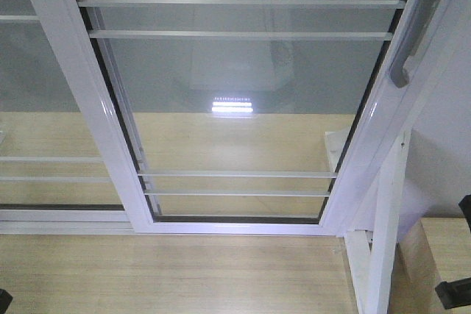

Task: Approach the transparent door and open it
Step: 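Drive up close to the door and stop facing the silver handle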

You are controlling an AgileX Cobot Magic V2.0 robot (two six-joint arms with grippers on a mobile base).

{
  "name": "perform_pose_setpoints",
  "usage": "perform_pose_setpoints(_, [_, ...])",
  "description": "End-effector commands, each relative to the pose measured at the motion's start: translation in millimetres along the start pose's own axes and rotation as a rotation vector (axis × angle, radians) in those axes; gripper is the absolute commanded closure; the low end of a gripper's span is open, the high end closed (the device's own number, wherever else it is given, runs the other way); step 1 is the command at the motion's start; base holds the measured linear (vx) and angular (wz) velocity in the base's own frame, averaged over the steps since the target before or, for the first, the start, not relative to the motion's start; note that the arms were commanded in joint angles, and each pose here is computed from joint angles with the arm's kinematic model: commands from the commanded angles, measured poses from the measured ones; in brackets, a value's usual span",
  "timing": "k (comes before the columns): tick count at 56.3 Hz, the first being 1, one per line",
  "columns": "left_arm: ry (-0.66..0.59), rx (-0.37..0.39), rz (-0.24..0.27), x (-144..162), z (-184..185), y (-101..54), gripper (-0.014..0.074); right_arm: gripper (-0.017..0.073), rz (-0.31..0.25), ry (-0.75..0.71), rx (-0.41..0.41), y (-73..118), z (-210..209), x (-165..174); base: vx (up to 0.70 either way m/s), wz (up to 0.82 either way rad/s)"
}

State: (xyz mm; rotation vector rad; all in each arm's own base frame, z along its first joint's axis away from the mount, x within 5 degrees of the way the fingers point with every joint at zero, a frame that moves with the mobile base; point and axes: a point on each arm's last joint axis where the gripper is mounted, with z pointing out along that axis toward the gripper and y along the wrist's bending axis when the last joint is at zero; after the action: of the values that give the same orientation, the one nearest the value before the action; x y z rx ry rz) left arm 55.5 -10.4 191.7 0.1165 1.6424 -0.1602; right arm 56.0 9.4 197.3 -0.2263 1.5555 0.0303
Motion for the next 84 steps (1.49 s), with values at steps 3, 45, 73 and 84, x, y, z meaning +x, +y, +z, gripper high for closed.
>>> perform_pose_setpoints(3, [-0.120, -0.005, -0.009, -15.3, -2.9, 0.3, 0.0591, 0.0565, -0.018, -0.085, 0.019, -1.5, -0.9, -7.0, 0.00, 0.02])
perform_pose_setpoints(45, [-0.179, -0.011, 0.003, -20.7, -3.7, 0.8, 0.0591, 0.0565, -0.045, -0.098, 0.022, -1.6, -1.0, -8.1, 0.00, 0.00])
perform_pose_setpoints(73, [-0.386, -0.026, 0.102, -110.8, -10.7, -2.0, 0.0591, 0.0565, -0.068, -0.331, 0.064, -15.6, -7.4, -117.3, 0.00, 0.00])
perform_pose_setpoints(84, [-0.279, -0.023, 0.091, -175.9, 37.6, -3.4, 0.0591, 0.0565, -0.016, -0.086, 0.010, -22.2, 39.0, -175.8, 0.00, 0.00])
